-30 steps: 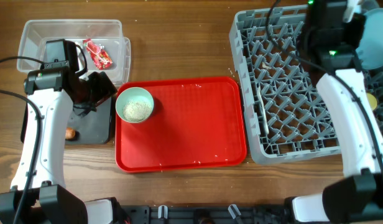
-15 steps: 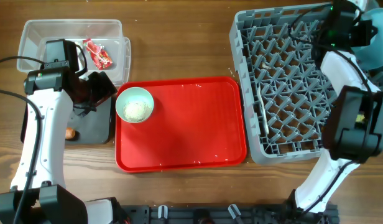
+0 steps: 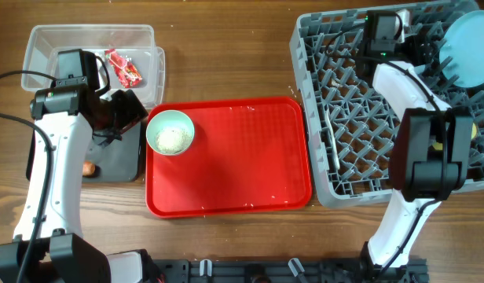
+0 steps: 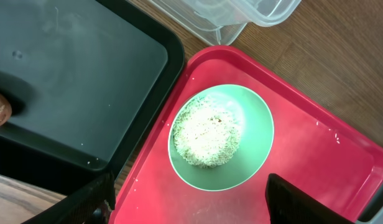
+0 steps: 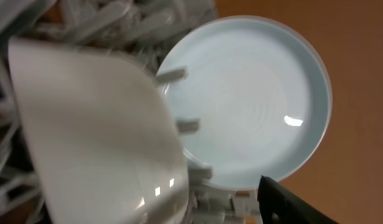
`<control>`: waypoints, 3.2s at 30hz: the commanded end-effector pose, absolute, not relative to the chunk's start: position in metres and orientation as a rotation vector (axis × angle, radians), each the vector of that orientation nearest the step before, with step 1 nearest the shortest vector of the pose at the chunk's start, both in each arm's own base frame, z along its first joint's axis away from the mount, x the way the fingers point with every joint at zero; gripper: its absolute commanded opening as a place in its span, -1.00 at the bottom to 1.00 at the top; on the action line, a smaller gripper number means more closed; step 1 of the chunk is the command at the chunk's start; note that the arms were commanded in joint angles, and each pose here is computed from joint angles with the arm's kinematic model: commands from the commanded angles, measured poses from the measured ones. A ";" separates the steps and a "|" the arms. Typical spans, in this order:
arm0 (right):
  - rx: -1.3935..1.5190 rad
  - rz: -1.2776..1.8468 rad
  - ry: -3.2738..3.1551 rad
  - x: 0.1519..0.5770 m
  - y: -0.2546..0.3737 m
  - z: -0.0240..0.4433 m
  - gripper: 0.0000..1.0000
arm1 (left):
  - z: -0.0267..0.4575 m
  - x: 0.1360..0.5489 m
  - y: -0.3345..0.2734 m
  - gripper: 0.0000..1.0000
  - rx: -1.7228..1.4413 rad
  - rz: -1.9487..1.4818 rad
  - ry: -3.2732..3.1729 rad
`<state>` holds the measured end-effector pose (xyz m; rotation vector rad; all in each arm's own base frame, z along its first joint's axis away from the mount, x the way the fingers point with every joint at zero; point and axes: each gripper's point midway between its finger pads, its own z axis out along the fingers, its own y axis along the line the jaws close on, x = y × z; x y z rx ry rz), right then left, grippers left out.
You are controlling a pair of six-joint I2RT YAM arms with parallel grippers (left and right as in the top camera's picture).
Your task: Sort waste into correct bins and load items into the dishwasher rack
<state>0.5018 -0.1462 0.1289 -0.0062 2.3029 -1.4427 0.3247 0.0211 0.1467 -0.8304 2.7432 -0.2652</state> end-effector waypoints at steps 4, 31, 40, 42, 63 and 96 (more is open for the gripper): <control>-0.026 -1.036 2.368 0.498 -0.103 0.153 0.49 | 0.153 0.326 0.024 0.54 -0.828 -0.254 2.722; -0.696 0.688 2.589 0.332 0.151 0.208 0.55 | 0.058 0.359 -0.114 0.53 -0.284 -0.228 2.956; -0.695 0.690 2.593 0.331 0.150 0.207 0.51 | 0.020 0.369 -0.116 -0.08 -0.286 -0.195 2.988; -0.695 0.690 2.594 0.331 0.150 0.207 0.47 | 0.019 0.369 -0.115 -0.42 -0.287 -0.186 2.990; -0.685 0.693 2.601 0.331 0.150 0.207 0.44 | 0.110 0.336 -0.085 -0.92 -0.333 -0.143 2.926; -0.683 0.654 2.694 0.316 0.141 0.198 0.43 | 0.128 0.349 0.053 -0.92 -0.653 -1.535 2.240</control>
